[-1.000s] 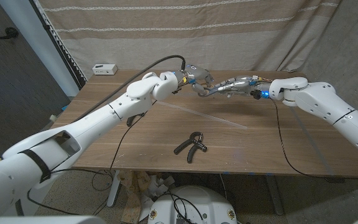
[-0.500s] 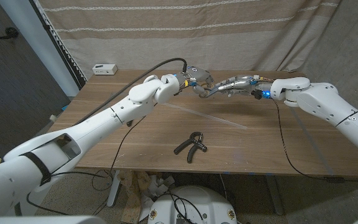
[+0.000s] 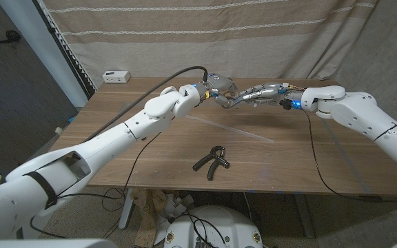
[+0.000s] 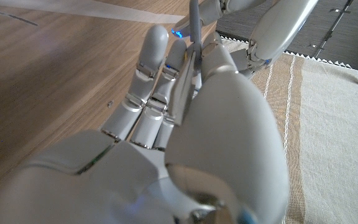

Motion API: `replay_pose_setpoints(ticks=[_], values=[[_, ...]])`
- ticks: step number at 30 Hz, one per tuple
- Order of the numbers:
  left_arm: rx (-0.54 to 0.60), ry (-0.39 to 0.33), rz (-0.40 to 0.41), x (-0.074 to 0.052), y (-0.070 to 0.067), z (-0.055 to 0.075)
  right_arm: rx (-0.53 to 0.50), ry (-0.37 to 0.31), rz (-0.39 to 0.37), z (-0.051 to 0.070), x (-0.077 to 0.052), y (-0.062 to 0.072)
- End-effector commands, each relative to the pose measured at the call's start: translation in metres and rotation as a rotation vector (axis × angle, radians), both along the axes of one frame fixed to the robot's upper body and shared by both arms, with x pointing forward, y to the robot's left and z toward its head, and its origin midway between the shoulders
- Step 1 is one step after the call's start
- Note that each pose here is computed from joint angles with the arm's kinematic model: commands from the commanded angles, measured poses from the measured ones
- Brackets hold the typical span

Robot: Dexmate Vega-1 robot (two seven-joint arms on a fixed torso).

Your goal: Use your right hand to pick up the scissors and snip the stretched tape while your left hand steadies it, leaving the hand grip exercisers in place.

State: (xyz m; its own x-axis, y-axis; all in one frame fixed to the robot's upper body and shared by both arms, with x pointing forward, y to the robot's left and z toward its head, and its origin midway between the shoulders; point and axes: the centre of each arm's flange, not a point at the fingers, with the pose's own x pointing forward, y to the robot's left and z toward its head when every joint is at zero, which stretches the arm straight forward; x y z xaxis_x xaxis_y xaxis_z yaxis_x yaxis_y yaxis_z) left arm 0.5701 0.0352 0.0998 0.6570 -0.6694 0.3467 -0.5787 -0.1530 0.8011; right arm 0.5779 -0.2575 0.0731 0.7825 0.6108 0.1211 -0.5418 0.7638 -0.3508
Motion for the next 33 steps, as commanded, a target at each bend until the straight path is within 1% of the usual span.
replay_pose_setpoints(ticks=[1,15,25,33], values=[[-0.019,-0.016,-0.014,0.0013,-0.002,-0.005,0.006,0.01,0.023,0.0,-0.001,0.0022],[-0.01,0.001,-0.017,0.0049,-0.0062,-0.007,0.013,0.012,0.036,0.0008,-0.0015,0.0017],[0.004,0.024,-0.029,0.0069,-0.0065,-0.0047,0.014,0.018,0.036,0.0011,-0.0009,0.0016],[0.001,0.025,-0.019,0.0089,-0.0053,-0.0034,0.013,0.02,0.042,0.0013,0.0002,0.003]])
